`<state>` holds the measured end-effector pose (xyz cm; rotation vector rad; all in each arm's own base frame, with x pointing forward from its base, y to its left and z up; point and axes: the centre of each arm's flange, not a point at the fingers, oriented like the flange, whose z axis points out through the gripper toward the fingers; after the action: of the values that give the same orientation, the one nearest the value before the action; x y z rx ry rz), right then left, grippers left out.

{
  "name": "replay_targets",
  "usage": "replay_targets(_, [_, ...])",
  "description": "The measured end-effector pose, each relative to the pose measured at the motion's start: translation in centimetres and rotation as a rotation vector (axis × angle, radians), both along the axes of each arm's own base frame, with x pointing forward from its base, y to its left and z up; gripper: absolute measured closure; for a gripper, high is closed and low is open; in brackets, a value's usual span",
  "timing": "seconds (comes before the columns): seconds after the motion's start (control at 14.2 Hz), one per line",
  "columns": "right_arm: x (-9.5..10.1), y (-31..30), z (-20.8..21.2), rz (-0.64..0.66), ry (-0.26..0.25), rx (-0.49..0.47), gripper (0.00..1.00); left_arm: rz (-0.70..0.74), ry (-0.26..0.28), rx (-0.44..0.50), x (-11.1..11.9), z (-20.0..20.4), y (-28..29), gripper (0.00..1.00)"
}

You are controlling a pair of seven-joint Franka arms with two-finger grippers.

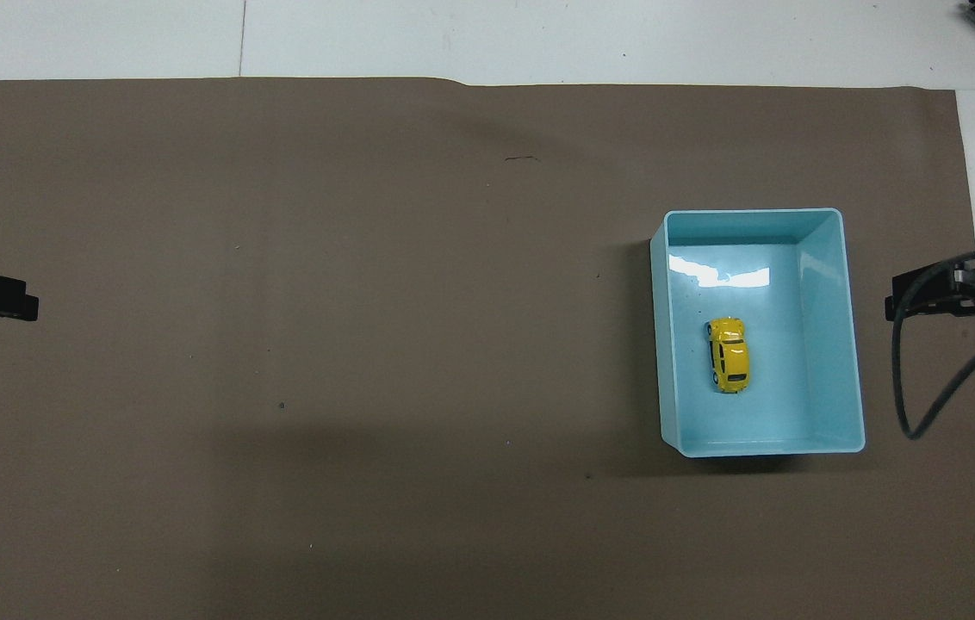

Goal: Wind up and store yellow beetle car

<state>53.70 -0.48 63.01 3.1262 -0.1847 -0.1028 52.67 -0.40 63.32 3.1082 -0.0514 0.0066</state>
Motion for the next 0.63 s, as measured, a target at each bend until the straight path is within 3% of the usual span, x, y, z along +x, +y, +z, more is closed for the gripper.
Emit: replay_targets(0.63, [0.38, 0.00, -0.43, 0.000, 0.000, 0.000, 0.00, 0.000, 0.000, 0.000, 0.00, 0.00, 0.00, 0.00])
